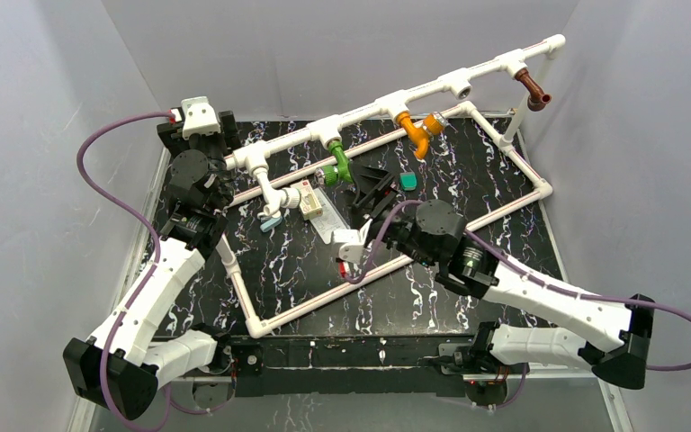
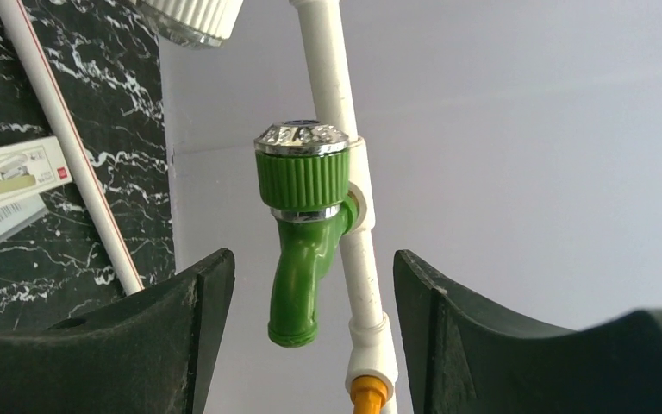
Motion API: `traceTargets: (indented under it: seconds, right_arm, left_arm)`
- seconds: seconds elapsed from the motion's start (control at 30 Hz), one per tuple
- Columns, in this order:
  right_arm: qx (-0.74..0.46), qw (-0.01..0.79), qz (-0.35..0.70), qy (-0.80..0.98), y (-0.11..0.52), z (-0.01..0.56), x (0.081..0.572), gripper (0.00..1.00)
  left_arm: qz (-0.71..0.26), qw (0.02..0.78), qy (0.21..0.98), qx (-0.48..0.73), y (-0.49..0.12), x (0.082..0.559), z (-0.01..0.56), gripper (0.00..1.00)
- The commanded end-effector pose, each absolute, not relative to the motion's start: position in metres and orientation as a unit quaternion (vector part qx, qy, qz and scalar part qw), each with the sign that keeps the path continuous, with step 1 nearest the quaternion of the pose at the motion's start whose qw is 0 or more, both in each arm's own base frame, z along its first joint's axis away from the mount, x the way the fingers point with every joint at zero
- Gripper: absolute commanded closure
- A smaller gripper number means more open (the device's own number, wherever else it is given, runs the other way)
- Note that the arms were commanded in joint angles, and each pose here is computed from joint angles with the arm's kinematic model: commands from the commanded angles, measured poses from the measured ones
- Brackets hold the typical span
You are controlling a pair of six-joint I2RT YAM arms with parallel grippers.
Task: Install the water faucets
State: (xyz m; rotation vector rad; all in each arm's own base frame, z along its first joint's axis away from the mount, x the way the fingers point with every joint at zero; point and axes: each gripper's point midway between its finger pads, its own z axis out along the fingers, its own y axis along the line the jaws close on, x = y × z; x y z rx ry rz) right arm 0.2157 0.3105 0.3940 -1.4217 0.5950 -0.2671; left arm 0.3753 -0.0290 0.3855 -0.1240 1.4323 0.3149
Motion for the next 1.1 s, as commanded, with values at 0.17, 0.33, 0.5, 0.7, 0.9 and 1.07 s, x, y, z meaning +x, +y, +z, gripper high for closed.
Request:
traceTargets:
  seconds: [0.17,0.33,0.5,0.7,0.9,1.07]
  right_arm:
    - [-0.579,0.742,-0.235,0.241,0.305,0.419,0.237,0.32]
    - [-0.571,0.748,-0.238,0.241,0.311,0.420,0.241,0.36]
    - [-0.563,0.748,-0.247,0.250,0.313,0.419,0.246,0.44]
    - [-0.560,0.752,-0.235,0.259,0.315,0.415,0.248,0.59]
    - [-0.549,0.758,-0.206,0.287,0.318,0.404,0.249,0.98]
    - [-0.512,0.781,-0.169,0.314,0.320,0.399,0.248,0.99]
  left_arm:
    - [0.194,0.503,0.835,0.111,-0.045,0.355,0.192,0.26]
    - [0.194,0.504,0.835,0.110,-0.045,0.355,0.192,0.26]
    - [0.194,0.503,0.835,0.110,-0.045,0.355,0.192,0.26]
    - [0.195,0.501,0.836,0.111,-0.045,0.355,0.191,0.26]
    - [0.194,0.501,0.836,0.112,-0.045,0.356,0.190,0.26]
    - [0.194,0.500,0.837,0.113,-0.045,0.356,0.189,0.26]
